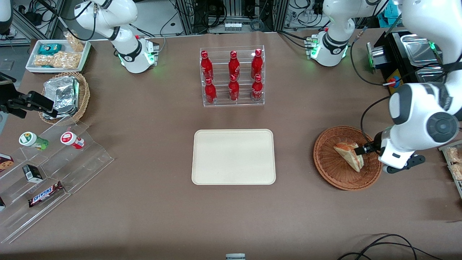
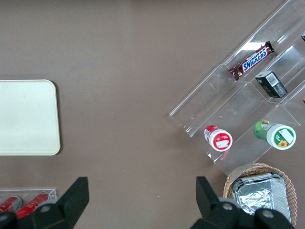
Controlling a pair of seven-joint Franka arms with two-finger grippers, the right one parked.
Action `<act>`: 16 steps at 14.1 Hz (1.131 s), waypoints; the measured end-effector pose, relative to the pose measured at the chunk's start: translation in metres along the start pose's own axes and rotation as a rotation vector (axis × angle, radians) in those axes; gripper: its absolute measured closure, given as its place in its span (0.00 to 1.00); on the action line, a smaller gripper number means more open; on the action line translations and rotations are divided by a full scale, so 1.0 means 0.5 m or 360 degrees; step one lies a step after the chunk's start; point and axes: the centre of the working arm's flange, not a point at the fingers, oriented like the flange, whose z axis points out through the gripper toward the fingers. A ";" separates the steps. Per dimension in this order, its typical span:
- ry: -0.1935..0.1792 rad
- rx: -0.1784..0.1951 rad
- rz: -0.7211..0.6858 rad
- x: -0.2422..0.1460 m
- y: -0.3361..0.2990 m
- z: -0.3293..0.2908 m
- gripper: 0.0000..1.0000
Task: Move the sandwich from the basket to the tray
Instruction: 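Lower the left gripper into the wicker basket and grasp the sandwich, then lift the sandwich and carry it with the left gripper over the tray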
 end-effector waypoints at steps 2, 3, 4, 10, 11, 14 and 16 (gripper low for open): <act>-0.0006 0.0002 -0.0260 0.000 0.005 0.035 0.00; -0.0015 0.0007 -0.0374 0.002 0.007 0.049 0.00; -0.0029 0.0016 -0.0489 0.004 0.009 0.065 0.00; -0.0098 0.0025 -0.0848 0.019 0.027 0.173 0.06; -0.0107 0.0028 -0.0902 0.020 0.030 0.188 0.06; -0.0123 0.0043 -0.0939 0.019 0.033 0.202 0.35; -0.0145 0.0067 -0.0916 0.015 0.034 0.185 0.53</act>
